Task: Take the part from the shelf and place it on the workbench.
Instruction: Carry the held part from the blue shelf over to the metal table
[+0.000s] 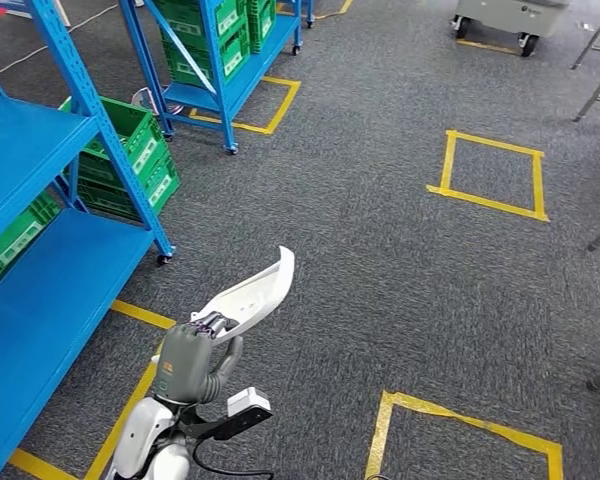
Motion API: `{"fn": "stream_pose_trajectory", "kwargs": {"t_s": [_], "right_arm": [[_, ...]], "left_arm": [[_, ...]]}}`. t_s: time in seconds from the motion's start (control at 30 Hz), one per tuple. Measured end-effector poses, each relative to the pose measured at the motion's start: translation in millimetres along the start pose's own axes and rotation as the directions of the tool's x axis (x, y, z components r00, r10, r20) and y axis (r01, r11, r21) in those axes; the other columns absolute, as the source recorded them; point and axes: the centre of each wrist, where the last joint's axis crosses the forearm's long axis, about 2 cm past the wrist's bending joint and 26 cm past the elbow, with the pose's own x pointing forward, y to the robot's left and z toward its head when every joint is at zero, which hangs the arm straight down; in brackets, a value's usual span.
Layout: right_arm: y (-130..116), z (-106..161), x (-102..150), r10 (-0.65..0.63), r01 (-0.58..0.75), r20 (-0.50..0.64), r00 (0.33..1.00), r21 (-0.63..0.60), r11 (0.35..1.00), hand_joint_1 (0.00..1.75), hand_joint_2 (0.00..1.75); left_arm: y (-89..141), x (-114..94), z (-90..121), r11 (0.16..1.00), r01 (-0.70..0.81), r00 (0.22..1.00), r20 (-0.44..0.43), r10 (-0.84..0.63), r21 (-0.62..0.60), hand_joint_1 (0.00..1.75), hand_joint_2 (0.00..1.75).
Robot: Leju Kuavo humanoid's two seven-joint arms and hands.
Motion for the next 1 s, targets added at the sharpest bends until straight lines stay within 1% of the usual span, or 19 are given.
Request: {"fn": "stream_pose_trajectory", "kwargs": {"t_s": [0.27,0.7,0.87,1.0], "right_arm": [[1.6,0.8,-1.7,-0.011,0.011,-0.004,1.0,-0.002,1.0,0.0,0.0],[-1.2,0.5,-0.2,-0.061,0.06,0.037,0.997,0.016,0.998,0.0,0.0],[-0.2,1.1,-1.5,-0.069,0.069,0.029,0.997,0.01,0.998,0.0,0.0],[0.1,1.5,-2.4,-0.066,0.066,-0.001,0.998,-0.001,0.998,0.0,0.0]], "left_arm": [[-0.2,0.1,-0.2,1.0,-0.002,1.0,0.004,0.002,0.0,1.75,1.75],[-2.8,3.2,-0.3,1.0,-0.005,0.999,0.048,0.006,-0.024,1.75,1.75],[-4.4,3.5,1.9,0.999,0.004,0.998,0.057,-0.001,-0.043,1.75,1.75],[-6.0,6.6,1.9,0.998,0.016,0.997,0.072,-0.012,-0.058,1.75,1.75]]}}
